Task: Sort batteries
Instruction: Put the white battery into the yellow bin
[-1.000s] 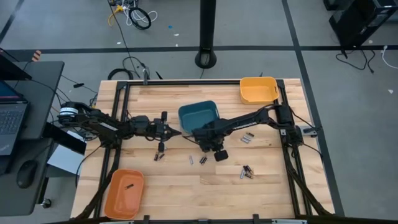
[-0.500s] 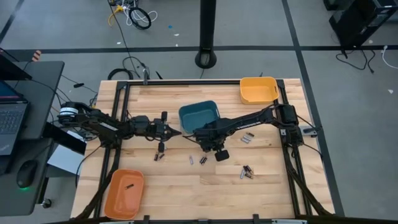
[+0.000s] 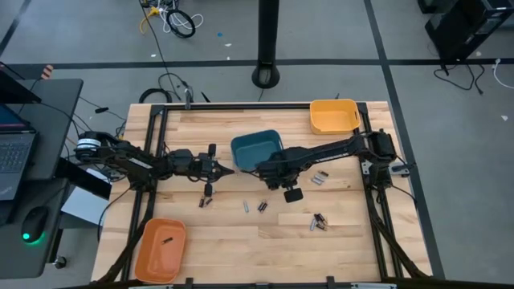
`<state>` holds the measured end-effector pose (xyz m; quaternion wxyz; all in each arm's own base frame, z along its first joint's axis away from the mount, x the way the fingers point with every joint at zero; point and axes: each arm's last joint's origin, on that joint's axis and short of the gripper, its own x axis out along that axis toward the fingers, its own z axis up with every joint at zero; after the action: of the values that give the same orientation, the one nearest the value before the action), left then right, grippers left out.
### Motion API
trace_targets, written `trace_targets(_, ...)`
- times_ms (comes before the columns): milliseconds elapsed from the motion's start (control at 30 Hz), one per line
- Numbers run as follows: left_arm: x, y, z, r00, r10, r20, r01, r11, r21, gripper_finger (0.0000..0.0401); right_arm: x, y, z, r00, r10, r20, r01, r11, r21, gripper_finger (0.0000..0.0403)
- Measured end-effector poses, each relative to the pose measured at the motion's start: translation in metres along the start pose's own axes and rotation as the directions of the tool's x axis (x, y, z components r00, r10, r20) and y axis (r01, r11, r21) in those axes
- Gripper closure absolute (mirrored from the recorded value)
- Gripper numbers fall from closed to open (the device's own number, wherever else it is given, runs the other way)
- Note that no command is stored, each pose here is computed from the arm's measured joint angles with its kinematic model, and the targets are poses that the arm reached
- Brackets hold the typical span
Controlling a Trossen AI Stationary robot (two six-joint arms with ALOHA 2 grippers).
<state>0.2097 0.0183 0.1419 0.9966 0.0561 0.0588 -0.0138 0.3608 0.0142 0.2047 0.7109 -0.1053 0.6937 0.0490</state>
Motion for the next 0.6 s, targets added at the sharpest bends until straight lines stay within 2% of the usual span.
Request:
trace_targets(167,0.0,0.0,0.0,1.0,0.0,0.0,0.0,1.0,0.0,0.0395,-0.037,-0.009,-0.02,0.997,-0.063,0.04,0.061,0.997,0.056,0.0359)
trace_targets(267,0.0,0.0,0.0,1.0,0.0,0.0,0.0,1.0,0.0,0.0395,-0.061,-0.023,-0.037,0.99,-0.125,0.071,0.115,0.983,0.14,0.0359)
trace_targets(367,0.0,0.0,0.0,1.0,0.0,0.0,0.0,1.0,0.0,0.0395,-0.081,-0.043,-0.057,0.977,-0.193,0.093,0.163,0.95,0.267,0.0359)
trace_targets(500,0.0,0.0,0.0,1.0,0.0,0.0,0.0,1.0,0.0,0.0395,-0.098,-0.083,-0.09,0.96,-0.272,0.063,0.205,0.839,0.505,0.0359)
trace_targets(600,0.0,0.0,0.0,1.0,0.0,0.0,0.0,1.0,0.0,0.0395,-0.102,-0.117,-0.117,0.953,-0.302,0.02,0.216,0.727,0.651,0.0359)
